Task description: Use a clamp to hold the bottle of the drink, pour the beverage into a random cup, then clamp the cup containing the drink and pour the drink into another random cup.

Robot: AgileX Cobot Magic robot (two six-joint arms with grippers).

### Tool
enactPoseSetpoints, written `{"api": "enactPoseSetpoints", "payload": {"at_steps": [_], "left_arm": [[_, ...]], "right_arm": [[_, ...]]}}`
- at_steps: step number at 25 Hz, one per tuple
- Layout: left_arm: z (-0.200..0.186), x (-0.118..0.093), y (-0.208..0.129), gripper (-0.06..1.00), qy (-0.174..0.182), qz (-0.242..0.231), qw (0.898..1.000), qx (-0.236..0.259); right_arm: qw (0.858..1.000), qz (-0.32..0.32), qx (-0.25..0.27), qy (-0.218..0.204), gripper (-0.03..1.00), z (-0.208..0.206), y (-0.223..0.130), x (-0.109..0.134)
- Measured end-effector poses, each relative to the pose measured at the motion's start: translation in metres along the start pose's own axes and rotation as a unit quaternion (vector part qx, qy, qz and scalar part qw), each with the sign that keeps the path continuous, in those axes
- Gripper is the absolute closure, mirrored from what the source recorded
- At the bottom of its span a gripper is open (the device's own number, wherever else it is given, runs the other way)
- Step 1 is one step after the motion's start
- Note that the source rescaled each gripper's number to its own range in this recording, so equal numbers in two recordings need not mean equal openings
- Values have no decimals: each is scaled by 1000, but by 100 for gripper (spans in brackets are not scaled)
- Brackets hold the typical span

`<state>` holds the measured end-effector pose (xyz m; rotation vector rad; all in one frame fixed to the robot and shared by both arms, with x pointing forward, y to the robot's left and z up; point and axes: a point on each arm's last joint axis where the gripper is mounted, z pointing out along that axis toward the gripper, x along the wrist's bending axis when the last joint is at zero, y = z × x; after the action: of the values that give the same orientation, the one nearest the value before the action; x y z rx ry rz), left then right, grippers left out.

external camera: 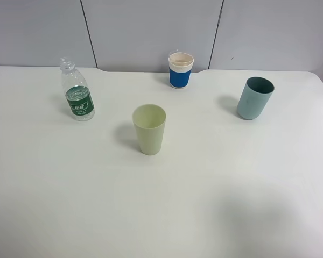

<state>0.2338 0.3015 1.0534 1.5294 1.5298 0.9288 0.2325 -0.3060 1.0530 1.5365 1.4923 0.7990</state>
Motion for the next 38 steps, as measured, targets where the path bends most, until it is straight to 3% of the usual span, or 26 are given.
{"api": "enactPoseSetpoints", "payload": {"at_steps": [38], "left_arm": [[0,0,0,-6,0,0,1000,0]], "right_arm": [[1000,24,0,11,21,0,0,3]]}}
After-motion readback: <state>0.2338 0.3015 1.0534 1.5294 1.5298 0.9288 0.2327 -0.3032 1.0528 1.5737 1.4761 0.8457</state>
